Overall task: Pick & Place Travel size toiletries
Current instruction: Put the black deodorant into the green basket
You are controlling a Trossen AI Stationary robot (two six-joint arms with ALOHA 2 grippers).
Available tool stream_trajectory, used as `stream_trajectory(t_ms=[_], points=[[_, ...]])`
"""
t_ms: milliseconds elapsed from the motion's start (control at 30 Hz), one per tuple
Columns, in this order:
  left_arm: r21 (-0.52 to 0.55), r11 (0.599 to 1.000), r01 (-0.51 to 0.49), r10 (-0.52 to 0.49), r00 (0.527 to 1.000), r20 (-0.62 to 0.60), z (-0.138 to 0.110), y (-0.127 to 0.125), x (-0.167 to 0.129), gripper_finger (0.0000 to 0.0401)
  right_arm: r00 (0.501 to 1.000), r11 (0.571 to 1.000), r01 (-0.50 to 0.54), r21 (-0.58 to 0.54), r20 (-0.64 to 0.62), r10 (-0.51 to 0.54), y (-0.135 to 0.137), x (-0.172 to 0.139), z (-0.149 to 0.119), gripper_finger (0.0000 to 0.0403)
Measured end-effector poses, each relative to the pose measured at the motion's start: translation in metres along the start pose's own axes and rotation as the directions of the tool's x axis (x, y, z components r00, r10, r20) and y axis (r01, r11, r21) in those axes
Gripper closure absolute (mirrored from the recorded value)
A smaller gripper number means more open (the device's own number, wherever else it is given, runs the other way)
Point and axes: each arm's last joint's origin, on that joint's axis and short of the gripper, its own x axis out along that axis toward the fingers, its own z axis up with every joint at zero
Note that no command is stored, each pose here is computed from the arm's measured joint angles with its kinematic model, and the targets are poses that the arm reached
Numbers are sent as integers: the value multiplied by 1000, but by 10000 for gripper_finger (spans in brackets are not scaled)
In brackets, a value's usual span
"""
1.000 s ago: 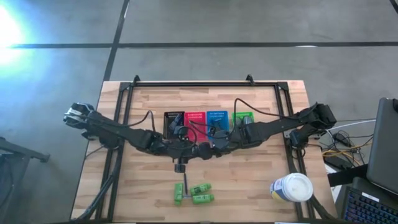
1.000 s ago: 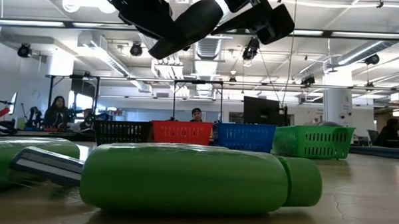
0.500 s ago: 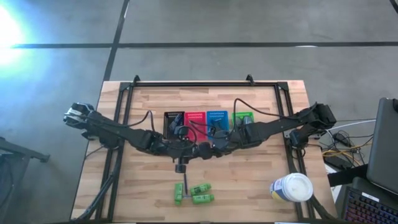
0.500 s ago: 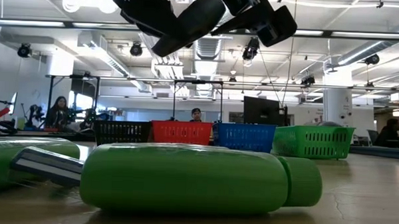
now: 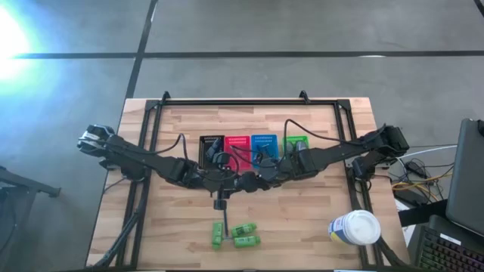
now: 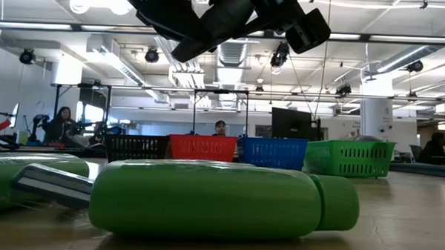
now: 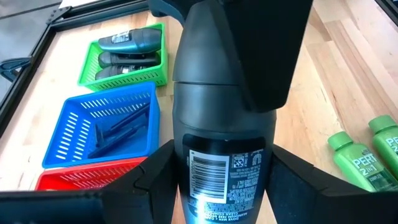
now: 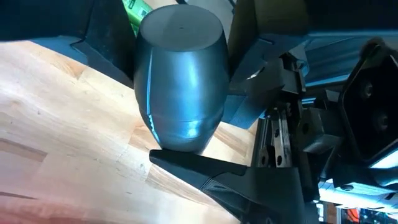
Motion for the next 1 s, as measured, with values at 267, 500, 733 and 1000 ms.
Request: stream_trajectory(t_ms=[267,500,733,1000], points=[[-5,1000,-31,31,999,15,3,1,-2,118,998,999,50,-6,45,-49,-5,1,-3,215],[-47,998,-50,46,996,-77,-6,5,-22,86,932,957,291,22,219,-288,-21,-35,-17,215],[-100,988,-120,108,986,-123,-21,14,-41,92,600,737,652,176,476,-644,-64,-80,-29,215],[-98,988,-120,107,987,-124,-32,16,-44,92,517,689,690,222,516,-684,-97,-51,7,211]])
